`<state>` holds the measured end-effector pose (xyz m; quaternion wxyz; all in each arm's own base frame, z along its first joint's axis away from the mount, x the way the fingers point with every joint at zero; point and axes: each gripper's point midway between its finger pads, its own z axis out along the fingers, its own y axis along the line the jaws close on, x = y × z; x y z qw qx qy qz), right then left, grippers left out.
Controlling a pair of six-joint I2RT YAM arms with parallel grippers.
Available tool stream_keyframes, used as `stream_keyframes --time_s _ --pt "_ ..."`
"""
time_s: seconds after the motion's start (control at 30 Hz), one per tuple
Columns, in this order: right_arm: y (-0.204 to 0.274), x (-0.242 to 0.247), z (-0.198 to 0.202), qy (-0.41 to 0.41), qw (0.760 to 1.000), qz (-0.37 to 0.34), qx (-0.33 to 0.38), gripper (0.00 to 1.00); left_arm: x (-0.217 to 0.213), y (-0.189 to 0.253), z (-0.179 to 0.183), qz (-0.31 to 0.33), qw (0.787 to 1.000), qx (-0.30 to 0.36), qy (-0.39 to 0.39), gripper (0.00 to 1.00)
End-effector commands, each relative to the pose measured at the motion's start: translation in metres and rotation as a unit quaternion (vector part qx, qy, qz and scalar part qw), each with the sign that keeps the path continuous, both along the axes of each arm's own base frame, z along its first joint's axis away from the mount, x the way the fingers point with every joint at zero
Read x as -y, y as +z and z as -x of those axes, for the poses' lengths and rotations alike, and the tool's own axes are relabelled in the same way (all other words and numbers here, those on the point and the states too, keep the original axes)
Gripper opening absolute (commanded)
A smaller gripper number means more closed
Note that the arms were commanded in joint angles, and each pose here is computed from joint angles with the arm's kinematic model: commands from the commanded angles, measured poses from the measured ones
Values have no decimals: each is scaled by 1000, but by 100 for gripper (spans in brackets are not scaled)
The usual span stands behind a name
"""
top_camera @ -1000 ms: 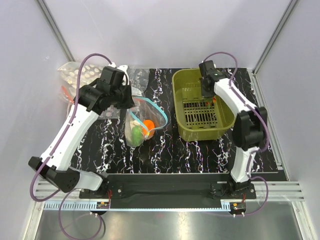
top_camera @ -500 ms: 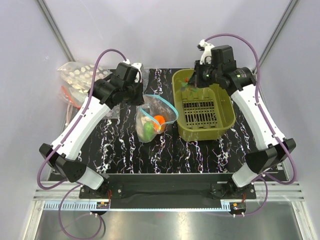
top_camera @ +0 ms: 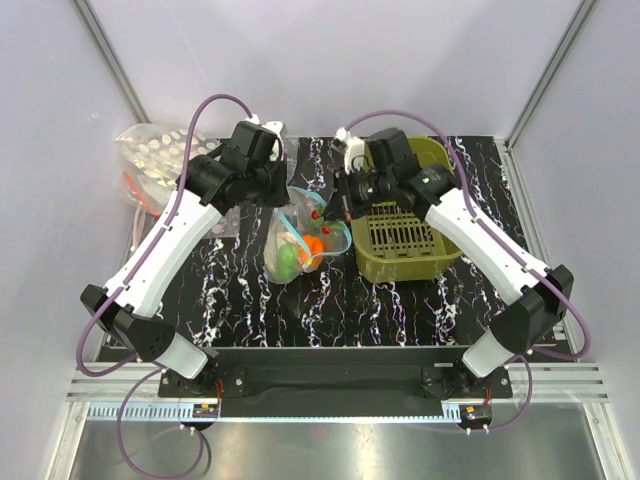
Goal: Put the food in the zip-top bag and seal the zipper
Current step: Place the fake fruit in the zipper food storage bag, then zip the zipper food storage bag at the center of the board.
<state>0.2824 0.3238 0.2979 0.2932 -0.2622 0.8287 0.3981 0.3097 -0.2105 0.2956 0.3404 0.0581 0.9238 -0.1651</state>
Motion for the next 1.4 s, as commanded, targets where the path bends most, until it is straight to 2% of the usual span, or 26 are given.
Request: stream_keyframes --time_s 0.0,0.1,0.13,0.17,0.2,0.23,0.33,0.7,0.9,0.97,1.07,1.27,1.37 --pt "-2 -9 0 20 999 -25 17 0 4 29 -6 32 999 41 9 0" --pt "-29 -18 -7 26 1000 -3 -5 0 5 28 -4 36 999 38 7 0" --pt "-31 -19 -8 29 1000 3 -8 11 5 28 -4 36 999 37 7 0" --pt "-35 -20 -10 27 1000 11 -10 33 5 27 -3 34 999 37 6 0" --pt "-42 -20 -15 19 999 22 -15 48 4 24 -5 30 999 35 11 0" --pt "-39 -19 -17 15 1000 25 -10 59 4 21 -6 27 999 33 11 0" --pt "-27 -15 -23 -8 1000 22 15 66 5 20 -8 24 999 33 13 0" --pt "-21 12 -12 -42 997 43 40 62 8 10 -15 21 999 29 14 0" --pt "-33 39 -10 -93 990 101 20 60 3 12 -16 5 999 31 19 0" --pt "-34 52 -14 -129 984 116 35 59 0 12 -17 0 999 34 22 0" --pt "-48 58 -15 -129 982 132 43 59 -3 15 -16 2 999 40 26 0" --pt "-80 49 -10 -106 982 153 -14 57 -6 24 -9 16 998 52 31 0" --pt "-83 43 -11 -103 984 141 -22 54 -8 27 -7 19 998 55 31 0"
